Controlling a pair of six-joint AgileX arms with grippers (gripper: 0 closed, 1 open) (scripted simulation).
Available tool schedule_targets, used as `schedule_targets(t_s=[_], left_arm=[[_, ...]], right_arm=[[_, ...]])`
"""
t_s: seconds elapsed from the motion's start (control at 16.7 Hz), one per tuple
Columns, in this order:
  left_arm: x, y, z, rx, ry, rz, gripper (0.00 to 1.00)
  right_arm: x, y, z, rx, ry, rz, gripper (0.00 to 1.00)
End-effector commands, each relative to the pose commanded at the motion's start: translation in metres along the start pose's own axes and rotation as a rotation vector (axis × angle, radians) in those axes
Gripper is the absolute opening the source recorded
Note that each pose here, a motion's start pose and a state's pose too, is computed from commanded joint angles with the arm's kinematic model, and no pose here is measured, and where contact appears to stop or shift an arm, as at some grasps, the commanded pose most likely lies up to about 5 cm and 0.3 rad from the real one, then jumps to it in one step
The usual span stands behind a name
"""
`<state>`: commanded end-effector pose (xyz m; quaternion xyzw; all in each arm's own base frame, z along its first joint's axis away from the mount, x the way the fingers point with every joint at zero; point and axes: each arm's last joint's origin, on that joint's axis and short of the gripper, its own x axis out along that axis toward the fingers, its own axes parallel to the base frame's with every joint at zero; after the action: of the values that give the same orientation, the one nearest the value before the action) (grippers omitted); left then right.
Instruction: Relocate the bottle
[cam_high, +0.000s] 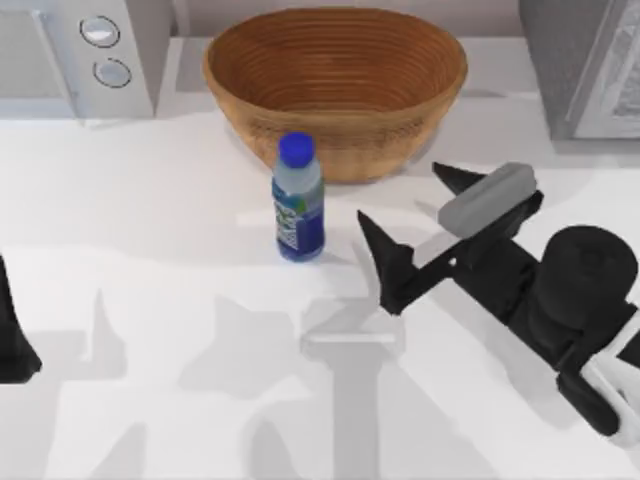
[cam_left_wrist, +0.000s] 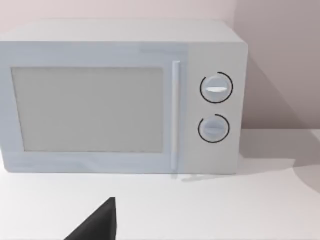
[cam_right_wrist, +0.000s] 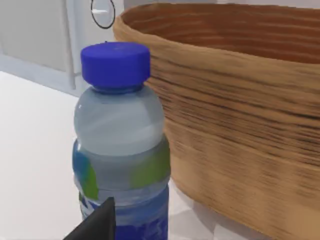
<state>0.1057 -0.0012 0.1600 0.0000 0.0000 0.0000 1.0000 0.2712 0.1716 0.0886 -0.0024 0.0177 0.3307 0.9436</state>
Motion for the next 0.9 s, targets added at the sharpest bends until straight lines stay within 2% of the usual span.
schedule_targets(t_s=[0.18,0.36,0.9], left_arm=[[0.000,0.000,0.000,0.000,0.000,0.000,1.00],[0.000,0.000,0.000,0.000,0.000,0.000,1.00],[0.000,0.000,0.000,0.000,0.000,0.000,1.00]], right_arm=[[0.011,0.016,-0.033,-0.006,-0.005,0.062,1.00],[0.015,0.025,-0.049,-0.012,-0.021,0.096,1.00],[0.024,0.026,-0.052,-0.013,-0.021,0.099,1.00]])
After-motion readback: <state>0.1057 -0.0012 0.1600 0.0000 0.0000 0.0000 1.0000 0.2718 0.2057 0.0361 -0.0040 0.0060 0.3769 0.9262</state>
